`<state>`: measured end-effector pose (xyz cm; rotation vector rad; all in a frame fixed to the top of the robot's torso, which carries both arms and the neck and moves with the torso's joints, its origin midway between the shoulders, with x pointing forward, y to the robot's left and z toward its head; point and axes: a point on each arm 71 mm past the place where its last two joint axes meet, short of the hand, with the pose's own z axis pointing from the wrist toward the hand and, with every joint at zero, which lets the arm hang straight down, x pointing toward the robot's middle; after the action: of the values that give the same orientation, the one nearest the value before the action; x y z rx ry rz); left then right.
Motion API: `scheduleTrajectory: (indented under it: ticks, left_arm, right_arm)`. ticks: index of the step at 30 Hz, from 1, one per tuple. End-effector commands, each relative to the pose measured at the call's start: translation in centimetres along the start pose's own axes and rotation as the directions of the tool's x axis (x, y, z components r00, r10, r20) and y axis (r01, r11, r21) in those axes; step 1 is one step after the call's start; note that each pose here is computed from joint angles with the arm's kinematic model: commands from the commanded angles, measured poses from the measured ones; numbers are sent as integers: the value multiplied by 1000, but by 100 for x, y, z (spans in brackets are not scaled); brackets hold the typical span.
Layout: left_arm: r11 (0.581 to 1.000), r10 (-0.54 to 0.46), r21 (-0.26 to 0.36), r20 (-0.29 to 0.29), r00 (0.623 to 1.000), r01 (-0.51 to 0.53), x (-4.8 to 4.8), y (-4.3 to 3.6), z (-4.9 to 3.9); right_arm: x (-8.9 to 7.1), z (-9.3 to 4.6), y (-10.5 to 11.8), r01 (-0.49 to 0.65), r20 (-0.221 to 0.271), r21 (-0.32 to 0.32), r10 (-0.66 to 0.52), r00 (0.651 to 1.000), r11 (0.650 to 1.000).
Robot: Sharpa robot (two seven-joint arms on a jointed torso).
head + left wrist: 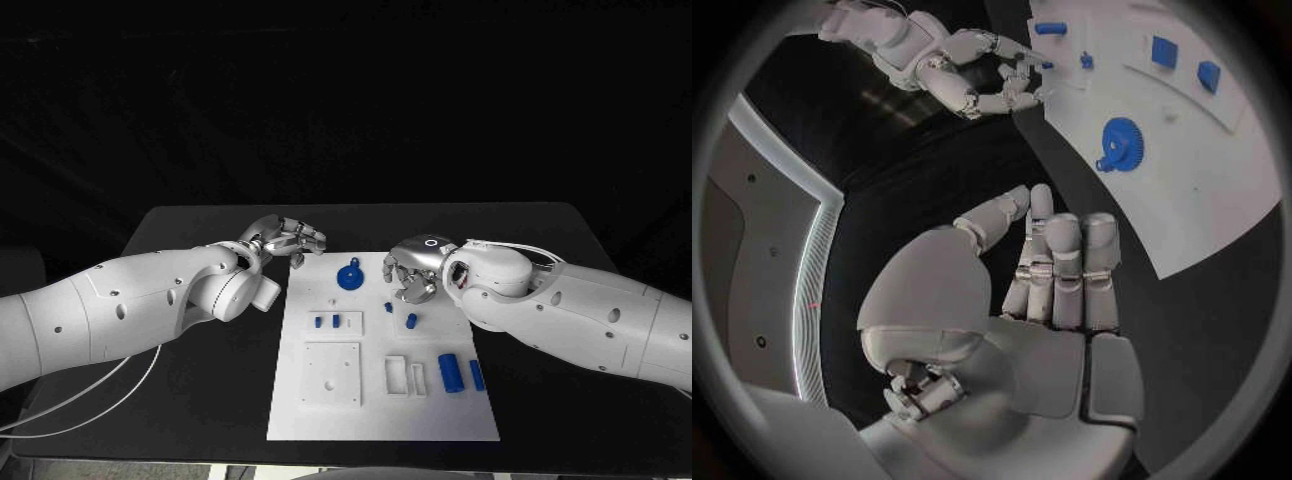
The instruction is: Assemble the parts on the task board
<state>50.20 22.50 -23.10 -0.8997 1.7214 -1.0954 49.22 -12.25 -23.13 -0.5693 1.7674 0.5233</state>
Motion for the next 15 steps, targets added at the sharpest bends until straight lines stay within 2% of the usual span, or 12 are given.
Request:
scheduleTrajectory:
  ticks: [1, 15]
  left_arm:
    - [1000, -6, 1, -19, 1000, 6, 26, -8, 1]
    - [1000, -8, 7, -32, 999, 8, 59, -22, 5]
  right_arm:
    - [1, 31, -1, 22, 6, -12, -22, 1000, 1000]
    - [123, 146, 39, 40, -56, -14, -41, 998, 999]
